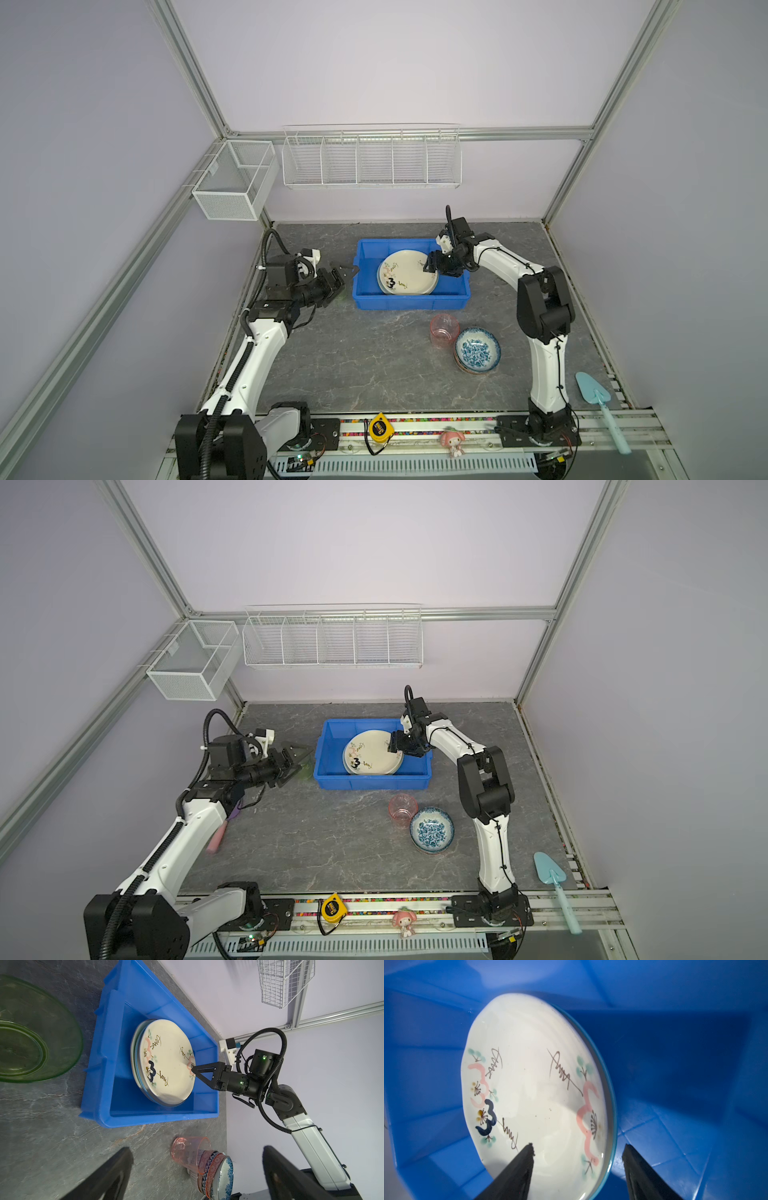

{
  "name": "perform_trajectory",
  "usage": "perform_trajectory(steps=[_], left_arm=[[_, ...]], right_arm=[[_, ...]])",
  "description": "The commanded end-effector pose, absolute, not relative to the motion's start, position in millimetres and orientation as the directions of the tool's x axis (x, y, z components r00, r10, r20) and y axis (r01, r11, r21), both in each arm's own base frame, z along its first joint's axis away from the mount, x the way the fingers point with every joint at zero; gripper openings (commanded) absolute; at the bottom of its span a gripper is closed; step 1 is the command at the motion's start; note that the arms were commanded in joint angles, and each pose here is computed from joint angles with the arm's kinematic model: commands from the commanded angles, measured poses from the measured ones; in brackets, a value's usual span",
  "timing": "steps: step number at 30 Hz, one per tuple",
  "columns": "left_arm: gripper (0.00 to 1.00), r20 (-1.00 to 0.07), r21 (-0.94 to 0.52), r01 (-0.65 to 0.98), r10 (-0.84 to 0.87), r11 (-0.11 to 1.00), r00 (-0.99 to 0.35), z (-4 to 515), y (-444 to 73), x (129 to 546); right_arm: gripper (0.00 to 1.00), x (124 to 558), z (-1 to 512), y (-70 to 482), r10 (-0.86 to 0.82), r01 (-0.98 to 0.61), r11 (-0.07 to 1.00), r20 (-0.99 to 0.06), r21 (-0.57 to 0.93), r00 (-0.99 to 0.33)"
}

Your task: Place the mixed dishes into the plastic bin

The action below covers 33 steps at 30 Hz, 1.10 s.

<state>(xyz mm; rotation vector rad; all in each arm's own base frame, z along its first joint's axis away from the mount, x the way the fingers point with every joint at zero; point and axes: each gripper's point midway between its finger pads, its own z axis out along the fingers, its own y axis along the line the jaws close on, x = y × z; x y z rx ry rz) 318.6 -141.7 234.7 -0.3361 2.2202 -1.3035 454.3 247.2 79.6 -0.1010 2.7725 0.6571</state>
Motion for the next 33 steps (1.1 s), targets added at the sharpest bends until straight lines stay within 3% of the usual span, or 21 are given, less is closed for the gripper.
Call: perform_trajectory(steps=[1,22,33], left_arm=[[0.97,-0.338,-0.855,0.059,-0.467,0.515,-0.817,232.9,-138.7,317.3],[0.97,-0.337,-0.855,0.058,-0.465,0.516,-0.819,231.2,-139.1,319.7],[0.97,-0.367,-0.814,0.045,-0.453,0.579,-0.813,229.4,-131.9,319.3]], right_arm=[[0.71,451.2,96.4,247.7,-0.022,-0.16,0.895,-0.318,0.415,-0.948],[0.71,442.5,93.8,275.8,-0.075,-0.211,0.871,-0.303,0.444,-0.95],[0.72,435.5,151.1,258.2,-0.09,-0.256,0.892,-0.408,0.373,-0.908]])
